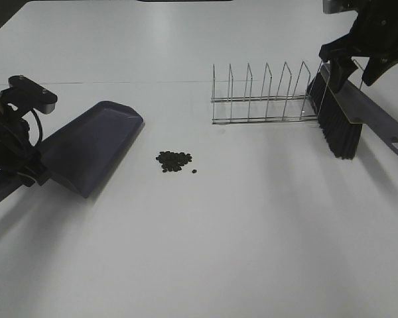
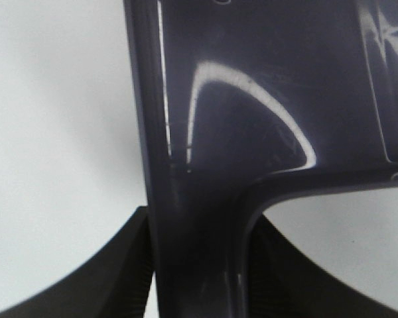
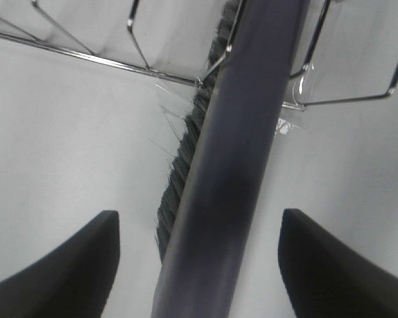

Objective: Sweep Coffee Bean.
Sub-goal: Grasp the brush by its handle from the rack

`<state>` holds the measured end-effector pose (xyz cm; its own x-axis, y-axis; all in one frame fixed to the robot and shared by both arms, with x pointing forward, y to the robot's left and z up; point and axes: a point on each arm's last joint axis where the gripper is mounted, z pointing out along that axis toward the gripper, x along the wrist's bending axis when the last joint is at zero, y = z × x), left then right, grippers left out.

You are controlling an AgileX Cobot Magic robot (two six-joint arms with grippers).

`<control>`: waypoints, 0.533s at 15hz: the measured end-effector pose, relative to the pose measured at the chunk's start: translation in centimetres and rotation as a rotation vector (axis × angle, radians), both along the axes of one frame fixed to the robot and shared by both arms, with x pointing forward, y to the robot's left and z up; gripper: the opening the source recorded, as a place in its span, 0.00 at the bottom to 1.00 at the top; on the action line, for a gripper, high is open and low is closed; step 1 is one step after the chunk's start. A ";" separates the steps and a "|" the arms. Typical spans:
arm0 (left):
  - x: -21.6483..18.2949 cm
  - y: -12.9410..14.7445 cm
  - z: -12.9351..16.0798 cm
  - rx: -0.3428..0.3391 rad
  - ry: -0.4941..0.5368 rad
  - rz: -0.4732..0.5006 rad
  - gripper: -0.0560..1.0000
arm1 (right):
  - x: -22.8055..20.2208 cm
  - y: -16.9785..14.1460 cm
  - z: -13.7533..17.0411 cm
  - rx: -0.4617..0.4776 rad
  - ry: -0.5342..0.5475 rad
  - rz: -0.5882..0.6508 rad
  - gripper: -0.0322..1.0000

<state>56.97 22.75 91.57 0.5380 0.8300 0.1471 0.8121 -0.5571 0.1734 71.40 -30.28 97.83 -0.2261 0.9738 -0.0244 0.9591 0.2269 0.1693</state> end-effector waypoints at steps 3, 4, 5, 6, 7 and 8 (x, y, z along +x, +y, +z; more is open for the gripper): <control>0.0 -0.1 0.0 -0.014 0.003 0.013 0.39 | 0.5 -0.1 -4.0 -0.011 0.083 0.007 0.55; 0.0 -0.1 0.0 -0.016 0.004 0.015 0.39 | 0.6 -0.1 -4.5 -0.011 0.093 0.007 0.53; 0.0 -0.1 0.0 -0.016 0.004 0.016 0.39 | 0.6 -0.2 -4.6 -0.016 0.096 0.004 0.51; 0.0 -0.1 0.0 -0.016 0.004 0.016 0.39 | 0.6 -0.2 -4.7 -0.016 0.097 0.001 0.43; 0.0 -0.1 0.0 -0.016 0.004 0.016 0.39 | 0.6 -0.2 -4.6 -0.023 0.095 -0.015 0.38; 0.0 -0.1 0.0 -0.016 0.004 0.016 0.39 | 0.6 -0.5 -4.6 -0.024 0.096 -0.031 0.37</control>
<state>56.93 22.64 91.56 0.5256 0.8406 0.1312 0.8214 -0.5415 0.1792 72.01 -30.73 93.21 -0.1983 0.9798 -0.0271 0.9773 0.1998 0.0708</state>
